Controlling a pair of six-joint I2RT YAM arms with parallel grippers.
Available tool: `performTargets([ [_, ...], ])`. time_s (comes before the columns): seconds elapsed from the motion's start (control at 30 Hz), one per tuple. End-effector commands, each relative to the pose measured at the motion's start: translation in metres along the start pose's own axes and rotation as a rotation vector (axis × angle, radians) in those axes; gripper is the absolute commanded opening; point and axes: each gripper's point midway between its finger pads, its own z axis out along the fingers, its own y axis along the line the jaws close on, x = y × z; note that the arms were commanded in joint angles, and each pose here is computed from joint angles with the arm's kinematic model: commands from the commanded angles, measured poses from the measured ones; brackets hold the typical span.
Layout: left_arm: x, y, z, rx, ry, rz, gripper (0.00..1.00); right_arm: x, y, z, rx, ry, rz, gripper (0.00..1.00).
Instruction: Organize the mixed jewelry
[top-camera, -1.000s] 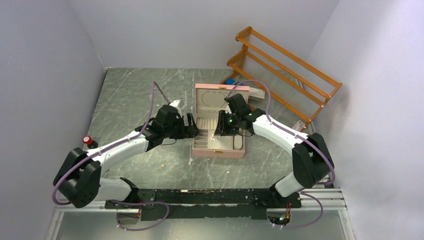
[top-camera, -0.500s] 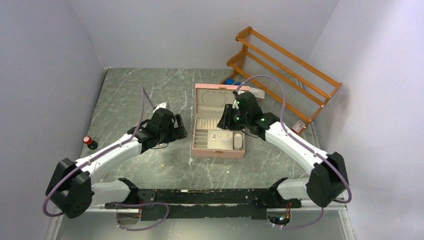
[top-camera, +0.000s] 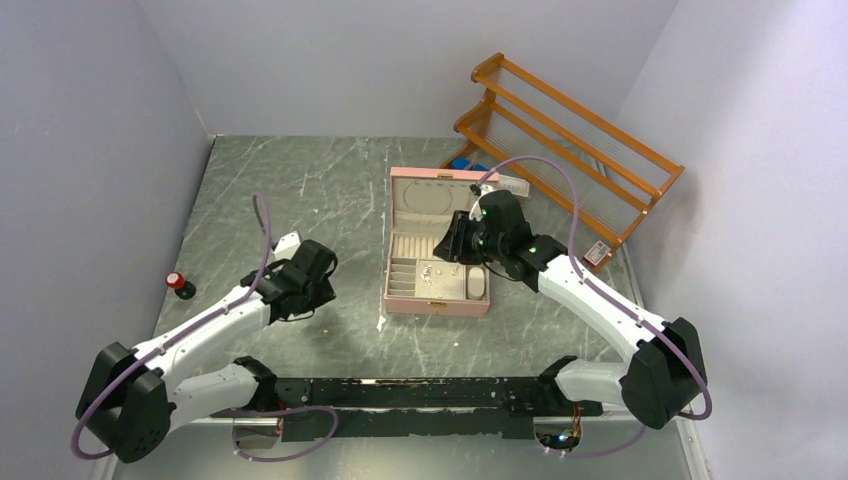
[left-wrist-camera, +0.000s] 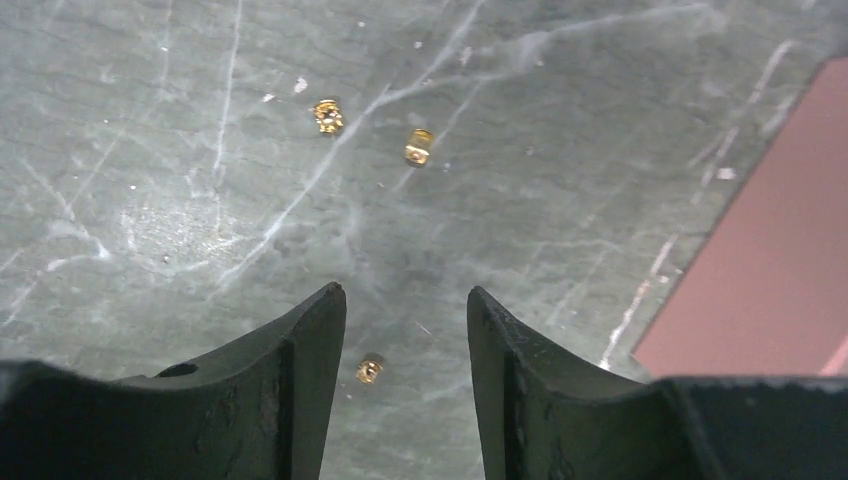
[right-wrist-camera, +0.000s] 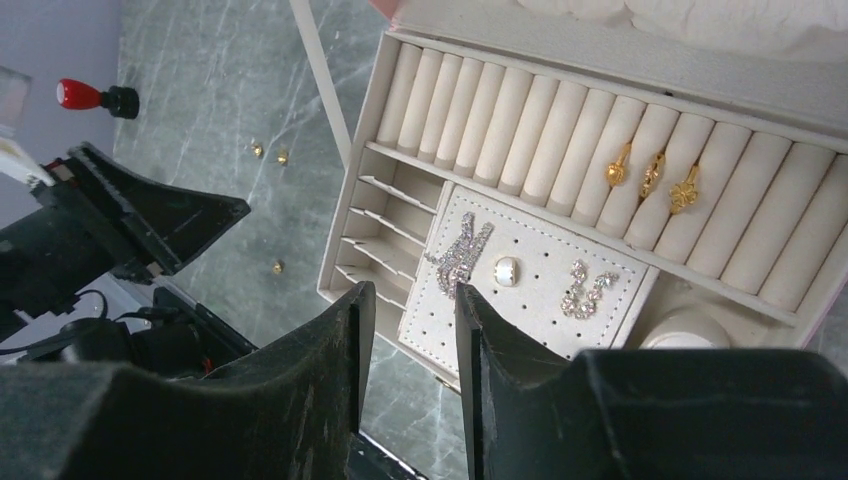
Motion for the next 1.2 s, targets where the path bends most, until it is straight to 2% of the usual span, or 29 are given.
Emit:
performTargets([
  [0.0, -0.003, 0.012, 0.009, -0.090, -0.002, 0.021, 0.53, -0.006, 0.006, -0.002, -0.031, -0.037, -0.016, 0.38],
  [0.33, 0.060, 0.026, 0.006, -0.058, 0.271, 0.054, 0.56, 0.003, -0.001, -0.001, -0.035, -0.051, -0.019, 0.38],
  [0.73, 0.075, 0.029, -0.003, -0.063, 0.354, 0.051, 0.24, 0.013, -0.011, 0.004, -0.020, -0.038, -0.033, 0.37],
  [1.17, 0.078, 0.027, 0.000, -0.059, 0.372, 0.058, 0.08, 0.017, -0.018, 0.007, 0.001, -0.034, -0.032, 0.35],
])
